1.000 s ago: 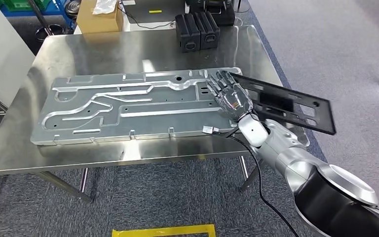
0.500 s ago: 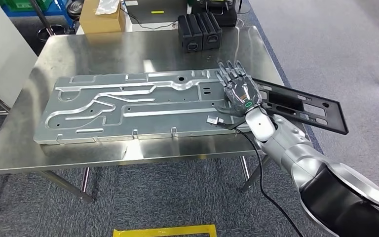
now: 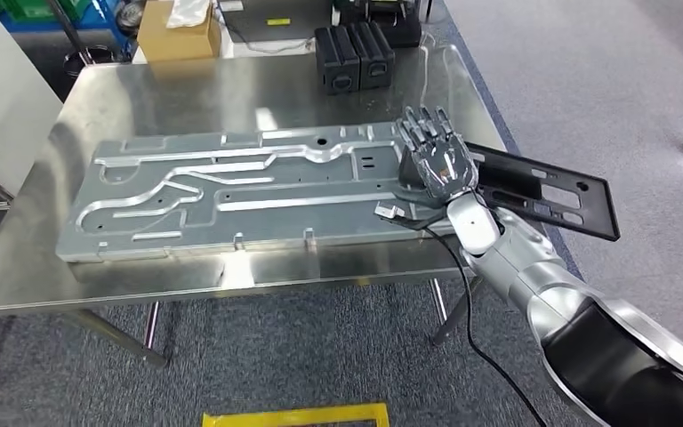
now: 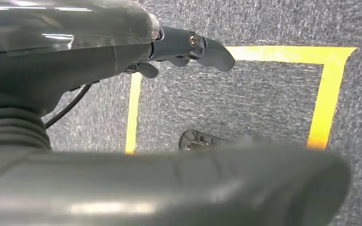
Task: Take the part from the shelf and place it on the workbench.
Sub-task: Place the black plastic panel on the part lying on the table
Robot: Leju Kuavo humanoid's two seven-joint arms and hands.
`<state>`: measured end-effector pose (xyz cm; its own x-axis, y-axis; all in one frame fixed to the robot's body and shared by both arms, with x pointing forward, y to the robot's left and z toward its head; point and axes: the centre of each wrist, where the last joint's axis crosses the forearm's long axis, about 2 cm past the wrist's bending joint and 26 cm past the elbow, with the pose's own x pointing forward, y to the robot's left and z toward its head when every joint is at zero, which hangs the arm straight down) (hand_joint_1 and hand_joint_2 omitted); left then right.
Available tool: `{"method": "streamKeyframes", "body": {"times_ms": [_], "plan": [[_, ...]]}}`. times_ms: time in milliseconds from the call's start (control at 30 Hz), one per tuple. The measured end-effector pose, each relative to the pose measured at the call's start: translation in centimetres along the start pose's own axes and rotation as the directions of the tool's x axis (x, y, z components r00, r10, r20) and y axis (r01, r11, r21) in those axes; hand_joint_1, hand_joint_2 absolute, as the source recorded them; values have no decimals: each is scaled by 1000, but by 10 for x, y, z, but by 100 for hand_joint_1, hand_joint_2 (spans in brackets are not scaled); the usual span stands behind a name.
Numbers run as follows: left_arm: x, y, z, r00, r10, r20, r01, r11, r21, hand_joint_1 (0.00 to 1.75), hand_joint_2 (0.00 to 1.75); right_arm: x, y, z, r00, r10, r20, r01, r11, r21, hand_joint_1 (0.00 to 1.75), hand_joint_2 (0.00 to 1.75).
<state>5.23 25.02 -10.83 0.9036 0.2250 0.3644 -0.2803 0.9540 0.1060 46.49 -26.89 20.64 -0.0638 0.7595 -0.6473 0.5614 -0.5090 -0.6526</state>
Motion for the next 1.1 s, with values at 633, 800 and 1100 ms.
{"method": "streamKeyframes", "body": {"times_ms": [633, 800, 1100], "plan": [[0, -2, 0, 1000, -5, -1, 5, 1000, -13, 0, 0, -11, 5, 3, 998, -23, -59, 23, 1000, 5, 0, 0], [0, -2, 0, 1000, -6, -1, 6, 1000, -15, 0, 0, -11, 6, 6, 998, -29, -64, 30, 999, 12, 0, 0], [3, -2, 0, 1000, -6, 2, 6, 1000, -20, 0, 0, -14, 9, 9, 996, -32, -80, 33, 999, 22, 0, 0]]}}
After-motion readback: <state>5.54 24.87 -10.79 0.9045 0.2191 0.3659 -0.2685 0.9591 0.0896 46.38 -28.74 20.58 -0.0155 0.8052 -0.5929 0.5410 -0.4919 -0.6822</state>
